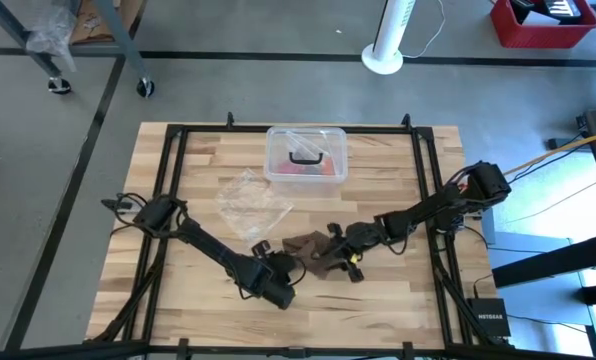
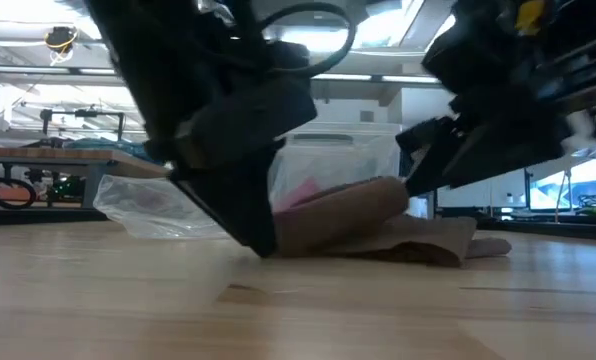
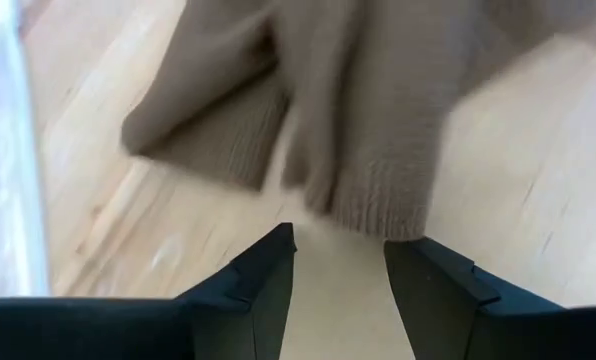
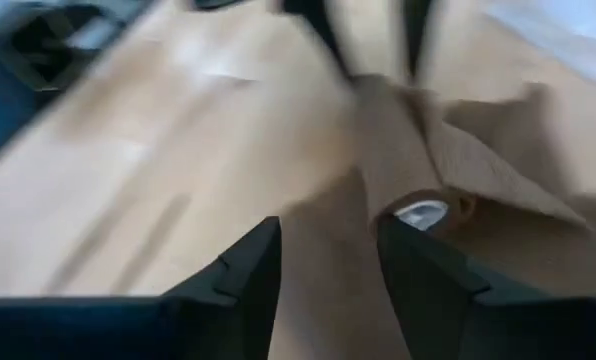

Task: Roll bandage
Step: Roll the brown bandage

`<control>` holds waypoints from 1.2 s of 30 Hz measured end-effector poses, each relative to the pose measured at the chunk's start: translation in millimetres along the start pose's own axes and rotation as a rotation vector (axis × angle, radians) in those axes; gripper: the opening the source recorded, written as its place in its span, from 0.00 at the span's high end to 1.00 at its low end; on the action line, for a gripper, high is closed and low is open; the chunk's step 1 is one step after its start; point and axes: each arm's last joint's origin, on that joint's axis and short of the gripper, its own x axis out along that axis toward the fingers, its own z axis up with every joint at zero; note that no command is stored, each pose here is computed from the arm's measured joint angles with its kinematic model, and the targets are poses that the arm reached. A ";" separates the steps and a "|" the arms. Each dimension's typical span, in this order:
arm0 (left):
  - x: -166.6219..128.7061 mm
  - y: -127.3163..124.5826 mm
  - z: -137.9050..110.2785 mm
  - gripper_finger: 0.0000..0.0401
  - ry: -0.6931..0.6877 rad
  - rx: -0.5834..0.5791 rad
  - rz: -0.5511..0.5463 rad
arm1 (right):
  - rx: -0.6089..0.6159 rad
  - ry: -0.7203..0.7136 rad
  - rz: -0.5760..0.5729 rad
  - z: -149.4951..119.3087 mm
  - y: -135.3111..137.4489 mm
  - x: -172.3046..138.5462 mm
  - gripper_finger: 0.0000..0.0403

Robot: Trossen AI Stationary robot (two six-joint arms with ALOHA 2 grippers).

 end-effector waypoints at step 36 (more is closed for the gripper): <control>10.1 -5.1 24.5 0.53 0.003 0.288 -0.078 | 0.104 0.096 -0.067 1.4 8.3 -22.9 0.58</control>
